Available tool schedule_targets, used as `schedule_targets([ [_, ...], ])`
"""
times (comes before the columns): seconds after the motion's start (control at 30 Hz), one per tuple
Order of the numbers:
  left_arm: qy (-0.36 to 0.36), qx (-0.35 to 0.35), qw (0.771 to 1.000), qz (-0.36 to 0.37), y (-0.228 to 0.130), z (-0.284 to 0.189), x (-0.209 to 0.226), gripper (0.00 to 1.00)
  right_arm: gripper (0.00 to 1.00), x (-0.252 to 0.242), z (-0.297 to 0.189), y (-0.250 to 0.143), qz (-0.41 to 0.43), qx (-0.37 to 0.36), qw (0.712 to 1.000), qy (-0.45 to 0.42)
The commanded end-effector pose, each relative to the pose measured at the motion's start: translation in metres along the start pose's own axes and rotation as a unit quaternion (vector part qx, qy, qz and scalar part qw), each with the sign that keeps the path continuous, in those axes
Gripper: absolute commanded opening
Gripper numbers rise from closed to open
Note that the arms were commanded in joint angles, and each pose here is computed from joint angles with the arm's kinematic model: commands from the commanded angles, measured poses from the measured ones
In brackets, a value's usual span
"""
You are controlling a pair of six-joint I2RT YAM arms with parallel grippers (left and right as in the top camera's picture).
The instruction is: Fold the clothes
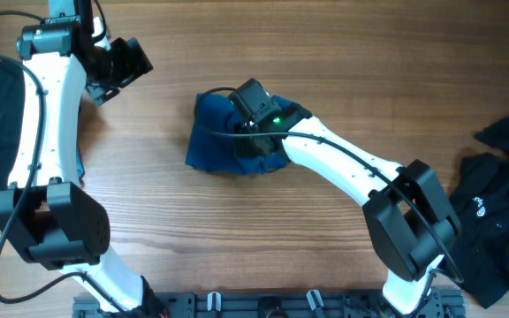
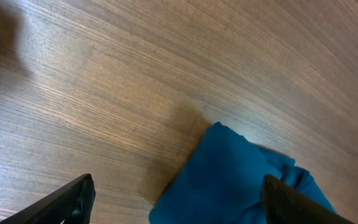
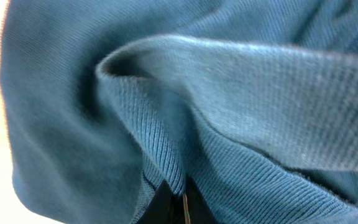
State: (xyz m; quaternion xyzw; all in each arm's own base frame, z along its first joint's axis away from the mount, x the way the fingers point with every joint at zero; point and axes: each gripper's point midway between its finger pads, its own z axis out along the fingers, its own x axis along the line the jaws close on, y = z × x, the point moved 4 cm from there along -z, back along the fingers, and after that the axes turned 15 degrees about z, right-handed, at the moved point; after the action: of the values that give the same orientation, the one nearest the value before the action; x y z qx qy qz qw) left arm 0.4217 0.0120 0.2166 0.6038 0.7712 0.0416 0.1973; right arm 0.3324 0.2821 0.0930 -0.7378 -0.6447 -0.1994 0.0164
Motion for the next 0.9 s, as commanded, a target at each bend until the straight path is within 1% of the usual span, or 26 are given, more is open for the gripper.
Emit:
schedule_targets([
  [0.0,-0.003,0.011,1.000,-0.005,-0.003,0.004,0.002,0.85,0.04,-0.019,0.004,-0.003,0.028,-0.003,0.998,-0.061],
  [0.1,-0.003,0.011,1.000,-0.005,-0.003,0.004,0.002,0.85,0.04,-0.042,-0.001,-0.003,0.077,-0.012,0.990,-0.118],
  [0.17,-0.003,0.011,1.000,-0.005,-0.003,0.004,0.002,0.86,0.05,-0.054,-0.005,-0.002,0.095,-0.010,0.986,-0.140],
  [0.2,-0.003,0.011,1.000,-0.005,-0.003,0.004,0.002,0.86,0.07,-0.059,-0.006,0.000,0.097,-0.008,0.985,-0.145],
  [0.23,-0.003,0.011,1.000,-0.005,-0.003,0.004,0.002,0.85,0.14,-0.063,-0.008,0.001,0.100,-0.005,0.984,-0.150],
  [0.27,-0.003,0.011,1.000,-0.005,-0.003,0.004,0.002,0.86,0.19,-0.069,-0.010,0.001,0.104,0.000,0.982,-0.159],
  [0.37,-0.003,0.012,1.000,-0.005,-0.003,0.004,0.002,0.86,0.24,-0.091,-0.016,0.001,0.119,0.015,0.974,-0.194],
  [0.5,-0.003,0.014,1.000,-0.006,-0.004,0.004,0.002,0.86,0.25,-0.117,-0.024,0.005,0.136,0.014,0.961,-0.240],
  [0.6,-0.003,0.017,1.000,-0.007,-0.005,0.004,0.002,0.87,0.26,-0.143,-0.034,0.009,0.172,0.013,0.943,-0.283],
  [0.7,-0.003,0.017,1.000,-0.005,-0.005,0.004,0.000,0.89,0.26,-0.152,-0.038,0.010,0.188,0.025,0.939,-0.287],
  [0.8,-0.004,0.017,1.000,0.004,-0.006,0.004,-0.002,0.91,0.26,-0.149,-0.041,0.010,0.162,0.053,0.951,-0.257],
  [0.87,-0.007,0.015,1.000,0.018,-0.006,0.005,-0.007,0.91,0.26,-0.141,-0.048,0.012,0.148,0.055,0.961,-0.228],
])
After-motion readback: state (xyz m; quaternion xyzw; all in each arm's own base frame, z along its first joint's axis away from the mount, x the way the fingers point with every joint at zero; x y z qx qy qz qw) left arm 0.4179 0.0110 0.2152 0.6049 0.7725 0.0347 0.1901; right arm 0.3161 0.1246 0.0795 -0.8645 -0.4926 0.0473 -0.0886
